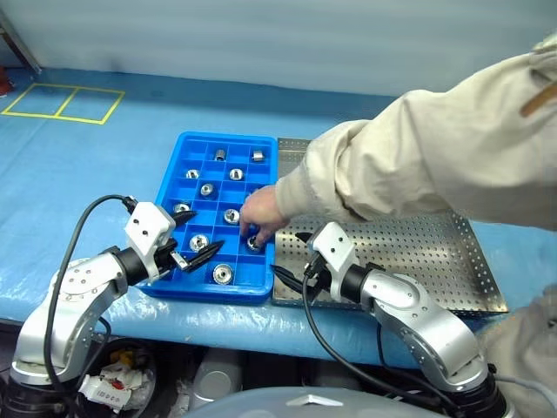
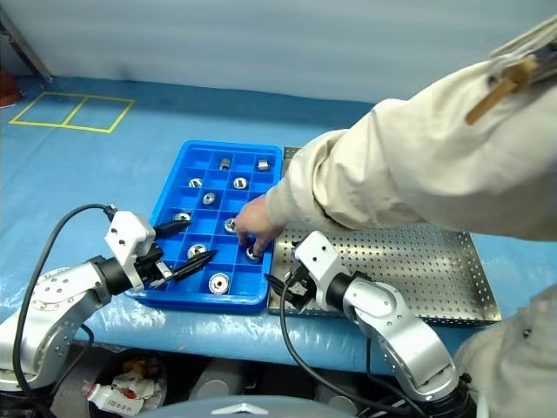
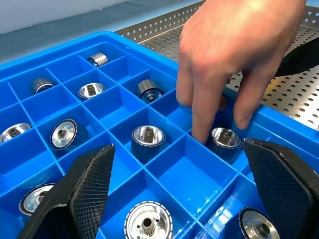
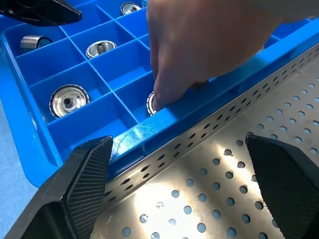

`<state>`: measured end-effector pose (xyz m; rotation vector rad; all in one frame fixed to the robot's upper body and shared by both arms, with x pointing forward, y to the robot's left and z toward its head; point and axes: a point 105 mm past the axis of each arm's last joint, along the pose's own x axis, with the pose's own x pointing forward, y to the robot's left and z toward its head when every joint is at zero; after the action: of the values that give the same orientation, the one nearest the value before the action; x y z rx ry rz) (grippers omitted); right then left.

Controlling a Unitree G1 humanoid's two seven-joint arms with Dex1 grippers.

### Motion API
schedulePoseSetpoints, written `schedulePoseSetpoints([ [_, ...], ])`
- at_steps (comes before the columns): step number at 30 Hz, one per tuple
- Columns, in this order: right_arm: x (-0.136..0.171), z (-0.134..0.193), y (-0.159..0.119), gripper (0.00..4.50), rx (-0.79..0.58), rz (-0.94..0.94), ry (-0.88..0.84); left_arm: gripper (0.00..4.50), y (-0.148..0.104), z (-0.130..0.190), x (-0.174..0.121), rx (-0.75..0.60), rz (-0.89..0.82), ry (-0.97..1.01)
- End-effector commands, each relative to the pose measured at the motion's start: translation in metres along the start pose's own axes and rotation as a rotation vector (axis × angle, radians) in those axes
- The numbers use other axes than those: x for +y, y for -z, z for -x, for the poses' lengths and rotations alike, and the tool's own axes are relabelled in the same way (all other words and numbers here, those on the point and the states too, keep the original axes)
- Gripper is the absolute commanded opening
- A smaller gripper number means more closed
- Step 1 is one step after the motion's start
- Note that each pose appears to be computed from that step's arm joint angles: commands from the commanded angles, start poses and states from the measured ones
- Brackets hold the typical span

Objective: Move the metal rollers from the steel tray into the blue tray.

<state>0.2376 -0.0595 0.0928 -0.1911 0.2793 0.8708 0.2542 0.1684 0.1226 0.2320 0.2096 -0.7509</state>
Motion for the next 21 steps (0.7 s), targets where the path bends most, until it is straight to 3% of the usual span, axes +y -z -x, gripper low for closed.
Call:
schedulePoseSetpoints([
  [1,0.0006,0.0052,-0.0115,4.5,-0.043,0.024,0.005,4.47,-0.01,0.0015,-0.0017,-0.028,-0.027,0.015],
  [21,0.0019,0.007,-0.0099,4.5,-0.042,0.017,0.017,4.47,-0.0112,0.0001,-0.0063,-0.018,-0.026,0.063],
])
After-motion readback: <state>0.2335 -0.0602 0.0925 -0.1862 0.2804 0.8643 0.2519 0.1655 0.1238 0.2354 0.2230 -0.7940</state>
